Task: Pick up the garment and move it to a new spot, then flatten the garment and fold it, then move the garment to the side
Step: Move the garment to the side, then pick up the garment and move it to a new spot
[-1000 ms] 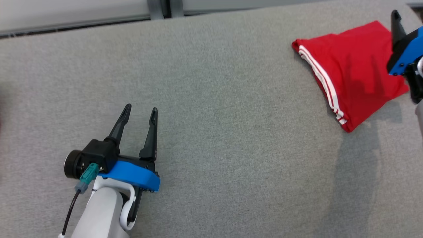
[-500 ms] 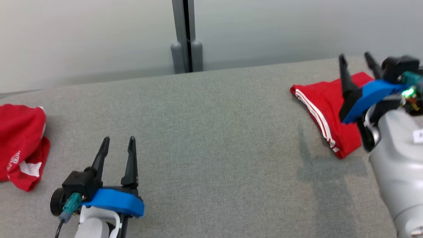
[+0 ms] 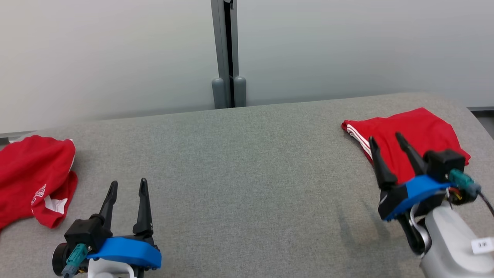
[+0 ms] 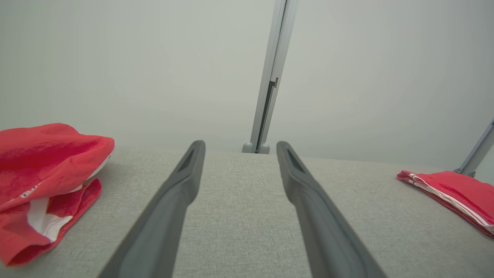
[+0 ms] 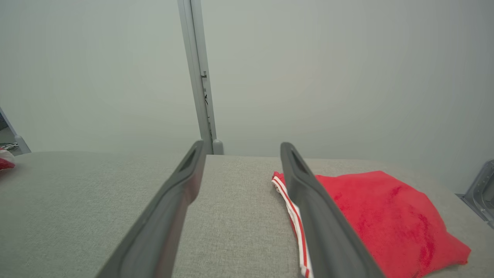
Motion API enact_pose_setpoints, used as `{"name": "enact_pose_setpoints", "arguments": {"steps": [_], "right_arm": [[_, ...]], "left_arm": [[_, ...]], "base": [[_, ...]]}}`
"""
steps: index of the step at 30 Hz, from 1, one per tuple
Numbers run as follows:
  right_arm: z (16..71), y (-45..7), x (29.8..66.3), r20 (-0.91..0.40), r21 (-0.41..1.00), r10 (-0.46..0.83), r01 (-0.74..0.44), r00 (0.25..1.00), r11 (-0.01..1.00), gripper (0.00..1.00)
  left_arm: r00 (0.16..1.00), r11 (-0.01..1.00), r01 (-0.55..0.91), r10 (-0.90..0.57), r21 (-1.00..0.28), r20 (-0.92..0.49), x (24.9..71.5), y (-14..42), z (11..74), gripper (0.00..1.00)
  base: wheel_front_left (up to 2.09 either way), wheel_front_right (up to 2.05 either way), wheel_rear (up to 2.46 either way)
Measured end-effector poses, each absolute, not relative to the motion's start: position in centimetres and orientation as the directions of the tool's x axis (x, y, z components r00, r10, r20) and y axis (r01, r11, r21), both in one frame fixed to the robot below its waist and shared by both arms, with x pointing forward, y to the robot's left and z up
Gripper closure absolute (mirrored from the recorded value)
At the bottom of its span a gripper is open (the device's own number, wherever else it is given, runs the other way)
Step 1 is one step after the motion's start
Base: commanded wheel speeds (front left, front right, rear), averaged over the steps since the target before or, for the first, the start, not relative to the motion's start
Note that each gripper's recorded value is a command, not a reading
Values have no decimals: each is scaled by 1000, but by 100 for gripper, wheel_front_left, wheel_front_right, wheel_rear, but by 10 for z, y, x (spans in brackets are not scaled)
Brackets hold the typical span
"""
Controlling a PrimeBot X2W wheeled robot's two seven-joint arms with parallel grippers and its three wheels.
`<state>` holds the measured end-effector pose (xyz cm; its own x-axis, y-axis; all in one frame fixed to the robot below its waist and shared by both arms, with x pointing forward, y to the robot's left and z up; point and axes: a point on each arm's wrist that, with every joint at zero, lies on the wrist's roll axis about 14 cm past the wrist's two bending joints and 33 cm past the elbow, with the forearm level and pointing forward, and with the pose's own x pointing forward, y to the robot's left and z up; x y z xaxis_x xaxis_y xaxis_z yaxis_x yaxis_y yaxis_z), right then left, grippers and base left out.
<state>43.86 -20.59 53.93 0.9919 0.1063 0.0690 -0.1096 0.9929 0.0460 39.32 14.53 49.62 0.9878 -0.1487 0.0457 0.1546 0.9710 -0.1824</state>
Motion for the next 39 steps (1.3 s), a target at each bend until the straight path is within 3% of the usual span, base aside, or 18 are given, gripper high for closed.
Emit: {"name": "enact_pose_setpoints", "arguments": {"steps": [14,39], "right_arm": [[502,-183,384,42,138,111,-116,993,984,0],[509,-187,384,72,122,77,-85,994,989,0]], "left_arm": [[995,978,100,-96,-181,29,374,161,489,0],[995,978,99,-99,-182,8,374,159,482,0]], "base": [[0,0,0],[0,0,0]]}}
